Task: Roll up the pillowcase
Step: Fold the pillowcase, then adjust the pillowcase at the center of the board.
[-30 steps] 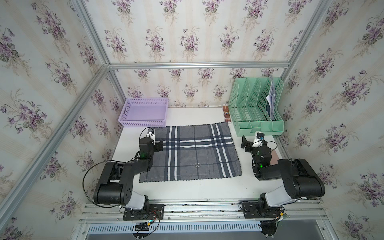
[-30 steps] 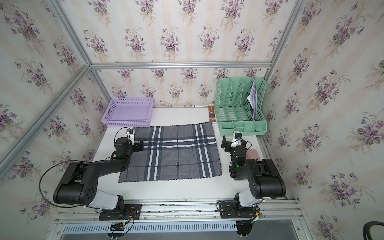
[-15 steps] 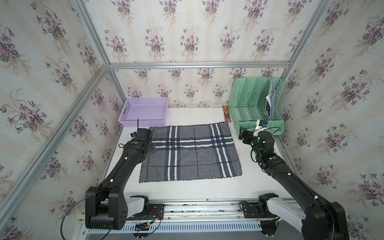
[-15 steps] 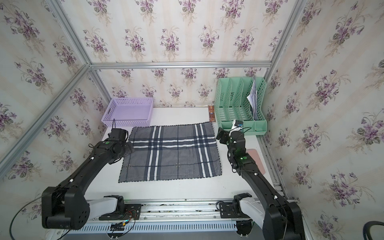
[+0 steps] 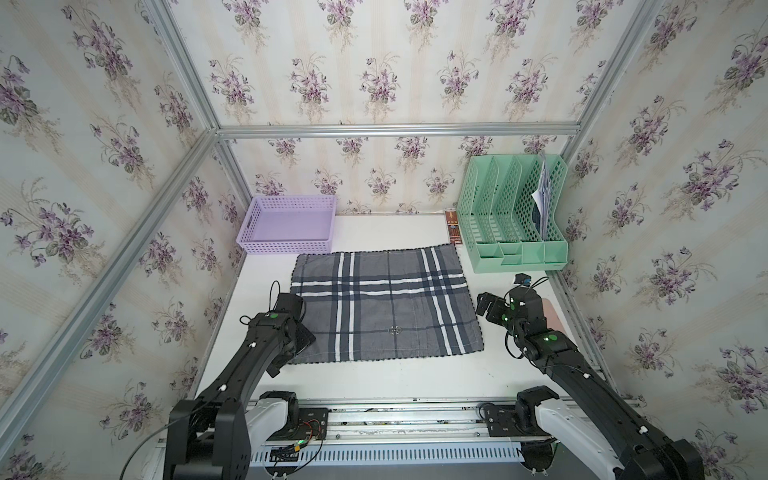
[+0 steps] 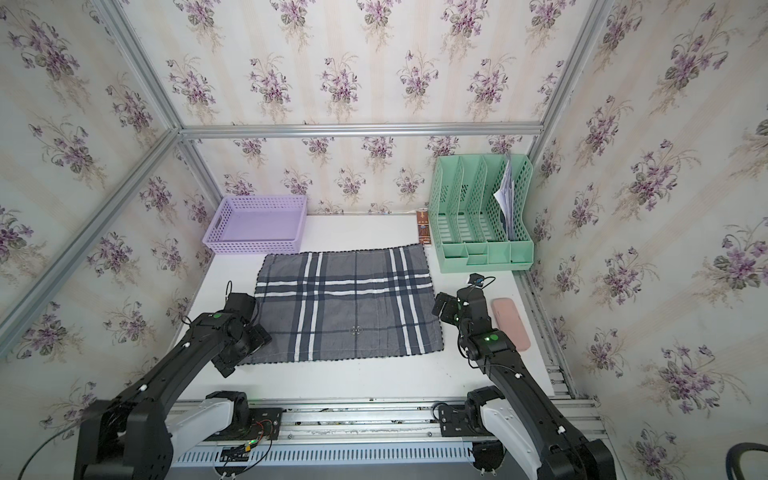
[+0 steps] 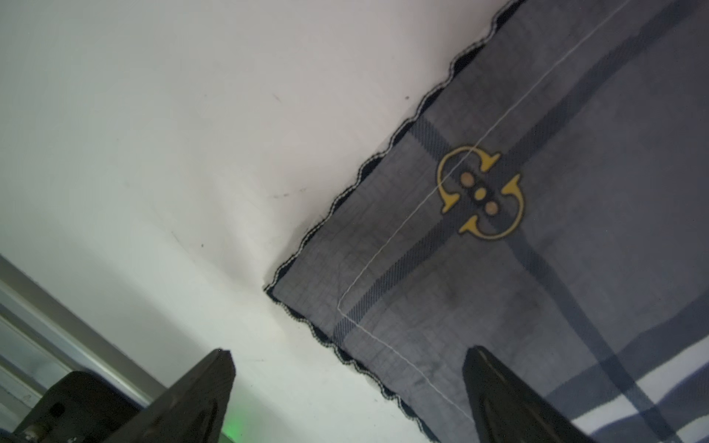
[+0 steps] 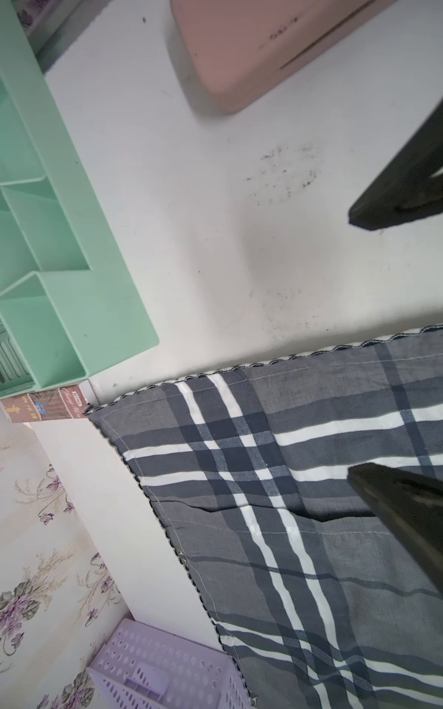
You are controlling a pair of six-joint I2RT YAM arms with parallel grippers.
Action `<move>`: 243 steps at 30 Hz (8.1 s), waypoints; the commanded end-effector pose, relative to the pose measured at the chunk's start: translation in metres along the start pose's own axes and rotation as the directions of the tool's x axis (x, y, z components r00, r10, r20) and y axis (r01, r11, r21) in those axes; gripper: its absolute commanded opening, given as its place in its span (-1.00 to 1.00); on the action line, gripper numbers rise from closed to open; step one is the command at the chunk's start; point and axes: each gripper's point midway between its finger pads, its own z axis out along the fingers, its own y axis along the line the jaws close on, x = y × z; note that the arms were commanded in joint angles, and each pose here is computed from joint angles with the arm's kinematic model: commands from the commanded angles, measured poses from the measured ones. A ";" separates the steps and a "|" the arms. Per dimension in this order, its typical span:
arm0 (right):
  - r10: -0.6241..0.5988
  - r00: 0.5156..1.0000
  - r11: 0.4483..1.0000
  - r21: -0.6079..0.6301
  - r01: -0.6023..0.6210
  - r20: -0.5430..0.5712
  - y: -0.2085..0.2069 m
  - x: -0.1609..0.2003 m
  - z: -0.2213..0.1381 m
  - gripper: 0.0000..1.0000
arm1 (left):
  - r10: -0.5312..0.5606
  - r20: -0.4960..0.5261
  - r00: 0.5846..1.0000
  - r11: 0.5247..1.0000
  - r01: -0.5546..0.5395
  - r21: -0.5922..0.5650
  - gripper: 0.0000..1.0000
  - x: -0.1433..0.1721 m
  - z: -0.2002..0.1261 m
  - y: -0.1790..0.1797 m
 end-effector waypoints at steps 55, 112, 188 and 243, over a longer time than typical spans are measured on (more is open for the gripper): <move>0.388 0.830 0.917 0.254 -0.306 -0.400 -0.033 0.114 -0.010 0.74 | -0.036 -0.032 0.999 0.996 0.038 0.081 -0.35 -0.024 0.008 -0.017; 0.216 0.908 0.895 -0.298 -0.331 -0.359 0.056 0.028 -0.065 -1.00 | -0.128 0.361 0.924 0.926 -0.018 0.376 -1.00 -0.024 -0.113 0.019; -0.153 0.954 0.982 -0.148 0.117 -0.260 0.115 -0.043 0.126 -0.51 | 0.200 0.111 0.973 0.979 -0.204 0.021 0.39 -0.131 -0.003 -0.099; -0.394 0.890 0.883 -0.363 0.297 -0.228 0.237 0.013 0.110 0.11 | 0.062 -0.026 0.998 0.995 -0.060 0.077 0.60 -0.106 0.007 -0.048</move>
